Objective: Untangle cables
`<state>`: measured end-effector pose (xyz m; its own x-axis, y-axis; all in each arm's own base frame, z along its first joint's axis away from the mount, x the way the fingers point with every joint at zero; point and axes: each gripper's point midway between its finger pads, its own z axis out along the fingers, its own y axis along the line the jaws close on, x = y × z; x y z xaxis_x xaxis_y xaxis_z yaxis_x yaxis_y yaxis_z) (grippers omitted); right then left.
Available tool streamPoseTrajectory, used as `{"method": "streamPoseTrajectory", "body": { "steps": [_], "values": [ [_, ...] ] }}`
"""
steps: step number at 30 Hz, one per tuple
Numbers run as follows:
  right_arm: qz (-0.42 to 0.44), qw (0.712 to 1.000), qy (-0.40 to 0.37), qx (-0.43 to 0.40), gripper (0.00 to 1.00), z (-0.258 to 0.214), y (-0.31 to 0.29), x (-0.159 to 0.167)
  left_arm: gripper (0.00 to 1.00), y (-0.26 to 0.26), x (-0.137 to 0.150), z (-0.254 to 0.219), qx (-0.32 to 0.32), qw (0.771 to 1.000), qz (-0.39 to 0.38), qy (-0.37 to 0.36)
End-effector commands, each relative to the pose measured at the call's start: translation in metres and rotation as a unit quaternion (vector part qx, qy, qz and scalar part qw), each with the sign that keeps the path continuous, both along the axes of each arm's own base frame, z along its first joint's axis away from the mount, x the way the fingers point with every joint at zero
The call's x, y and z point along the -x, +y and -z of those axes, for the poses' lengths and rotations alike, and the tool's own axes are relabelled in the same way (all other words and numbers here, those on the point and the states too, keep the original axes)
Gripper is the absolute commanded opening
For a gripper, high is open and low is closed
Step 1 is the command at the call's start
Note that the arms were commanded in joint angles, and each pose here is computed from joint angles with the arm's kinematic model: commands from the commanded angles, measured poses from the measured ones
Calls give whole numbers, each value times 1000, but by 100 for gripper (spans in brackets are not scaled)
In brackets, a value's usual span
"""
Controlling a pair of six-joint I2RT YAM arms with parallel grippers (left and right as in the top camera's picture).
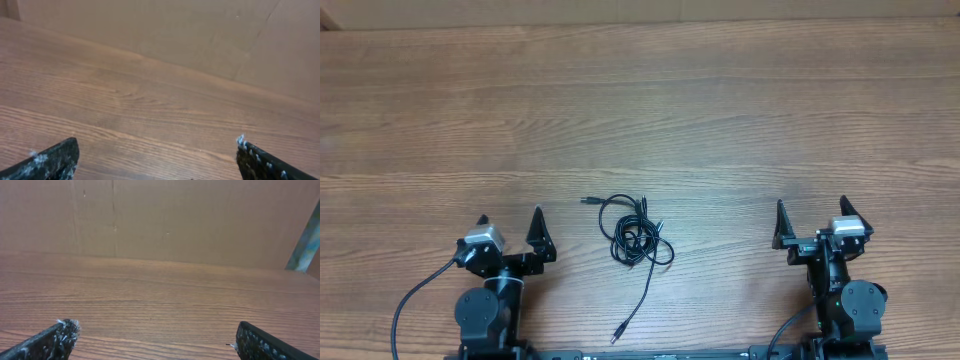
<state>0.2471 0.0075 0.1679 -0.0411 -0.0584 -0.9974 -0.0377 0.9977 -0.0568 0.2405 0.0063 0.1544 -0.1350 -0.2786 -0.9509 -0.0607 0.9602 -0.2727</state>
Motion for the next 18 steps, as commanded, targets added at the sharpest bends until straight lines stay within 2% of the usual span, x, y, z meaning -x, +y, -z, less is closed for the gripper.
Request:
{"method": "streamPoseTrajectory", "body": {
  "steps": [1, 12, 18],
  "values": [
    [-1, 1000, 3, 0, 100, 4, 0, -1, 100, 0, 8, -32, -17, 1000, 0, -20],
    [-1, 1000, 3, 0, 100, 4, 0, -1, 100, 2, 20, -60, -23, 999, -6, -23],
    [-1, 1000, 3, 0, 100, 4, 0, -1, 100, -2, 17, -72, -22, 1000, 5, -16]
  ]
}}
